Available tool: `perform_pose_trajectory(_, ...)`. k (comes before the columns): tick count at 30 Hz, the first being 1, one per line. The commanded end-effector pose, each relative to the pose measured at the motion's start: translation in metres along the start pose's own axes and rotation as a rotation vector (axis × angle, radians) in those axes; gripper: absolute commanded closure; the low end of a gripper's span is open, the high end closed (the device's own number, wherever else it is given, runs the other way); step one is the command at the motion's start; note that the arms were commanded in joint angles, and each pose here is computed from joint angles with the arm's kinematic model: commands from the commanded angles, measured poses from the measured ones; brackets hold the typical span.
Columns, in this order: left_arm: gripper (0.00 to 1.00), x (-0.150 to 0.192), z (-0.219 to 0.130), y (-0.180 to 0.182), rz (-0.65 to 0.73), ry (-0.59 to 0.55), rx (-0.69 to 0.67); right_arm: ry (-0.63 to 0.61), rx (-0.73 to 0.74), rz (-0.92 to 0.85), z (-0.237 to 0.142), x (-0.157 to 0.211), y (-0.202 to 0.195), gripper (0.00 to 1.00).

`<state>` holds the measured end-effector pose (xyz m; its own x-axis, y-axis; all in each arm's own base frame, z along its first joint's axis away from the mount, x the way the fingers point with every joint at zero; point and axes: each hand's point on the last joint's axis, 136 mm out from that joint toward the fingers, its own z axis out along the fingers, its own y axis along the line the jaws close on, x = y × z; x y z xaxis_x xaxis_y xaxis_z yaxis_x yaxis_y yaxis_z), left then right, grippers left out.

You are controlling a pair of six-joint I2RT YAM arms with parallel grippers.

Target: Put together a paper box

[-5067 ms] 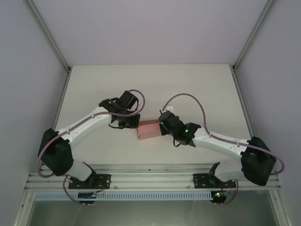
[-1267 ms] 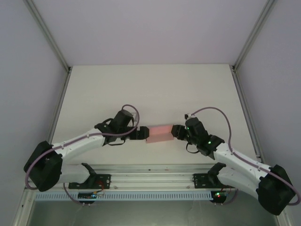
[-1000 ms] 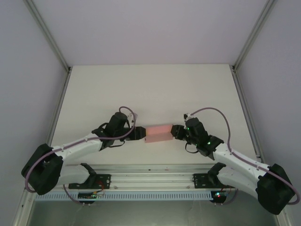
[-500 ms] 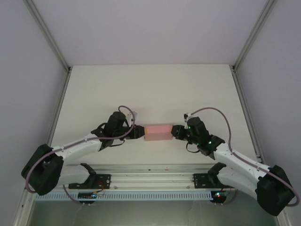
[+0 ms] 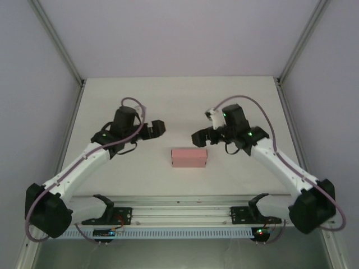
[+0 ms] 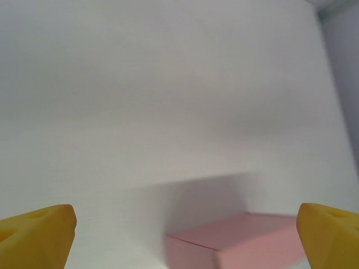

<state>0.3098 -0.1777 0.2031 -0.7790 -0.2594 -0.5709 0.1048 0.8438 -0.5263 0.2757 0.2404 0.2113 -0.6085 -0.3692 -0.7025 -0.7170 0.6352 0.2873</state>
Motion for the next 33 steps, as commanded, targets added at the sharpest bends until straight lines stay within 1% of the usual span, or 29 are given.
perform_pose_trajectory(1,0.0,0.002,-0.011,0.055,-0.03,-0.006,-0.177,0.294,-0.101,-0.496,0.01,0.046,0.024,0.01)
perform_pose_trajectory(2,0.0,0.002,-0.013,0.066,-0.048,-0.021,-0.2,0.371,-0.069,-0.585,0.017,0.053,0.019,0.01)
perform_pose_trajectory(4,0.0,0.006,-0.017,0.082,-0.071,-0.038,-0.225,0.484,-0.085,-0.676,0.027,0.067,0.016,0.01)
perform_pose_trajectory(7,0.0,0.015,-0.023,0.103,-0.113,-0.048,-0.265,0.592,-0.123,-0.754,0.041,0.075,0.01,0.01)
perform_pose_trajectory(8,0.01,0.018,-0.026,0.109,-0.121,-0.052,-0.277,0.617,-0.155,-0.76,0.047,0.079,0.013,0.01)
perform_pose_trajectory(9,0.0,0.02,-0.028,0.113,-0.127,-0.055,-0.288,0.624,-0.15,-0.765,0.053,0.08,0.011,0.01)
perform_pose_trajectory(13,0.0,0.027,-0.031,0.127,-0.14,-0.053,-0.323,0.64,-0.068,-0.811,0.084,0.083,-0.003,0.01)
perform_pose_trajectory(14,0.0,0.028,-0.032,0.129,-0.141,-0.052,-0.333,0.645,-0.07,-0.815,0.09,0.085,-0.003,0.01)
perform_pose_trajectory(15,0.01,0.029,-0.032,0.131,-0.14,-0.046,-0.342,0.649,-0.068,-0.819,0.094,0.086,-0.004,0.04)
perform_pose_trajectory(17,0.0,0.031,-0.031,0.133,-0.134,-0.036,-0.35,0.661,-0.081,-0.816,0.101,0.088,-0.001,0.17)
perform_pose_trajectory(19,0.01,0.033,-0.031,0.134,-0.127,-0.028,-0.356,0.665,-0.083,-0.825,0.106,0.092,0.002,0.38)
perform_pose_trajectory(22,0.0,0.034,-0.032,0.135,-0.111,-0.023,-0.361,0.663,-0.055,-0.857,0.109,0.092,0.003,0.59)
perform_pose_trajectory(24,0.01,0.033,-0.034,0.135,-0.105,-0.031,-0.364,0.664,-0.034,-0.874,0.106,0.089,0.004,0.62)
perform_pose_trajectory(27,0.0,0.03,-0.038,0.135,-0.094,-0.049,-0.369,0.625,0.04,-0.903,0.1,0.069,0.0,0.67)
perform_pose_trajectory(28,0.0,0.028,-0.039,0.135,-0.092,-0.057,-0.37,0.601,0.089,-0.918,0.099,0.058,-0.005,0.68)
perform_pose_trajectory(32,0.0,0.023,-0.044,0.137,-0.087,-0.087,-0.394,0.501,0.301,-1.027,0.098,0.011,-0.03,0.65)
perform_pose_trajectory(33,0.0,0.022,-0.046,0.139,-0.084,-0.095,-0.404,0.478,0.347,-1.059,0.101,0.001,-0.038,0.66)
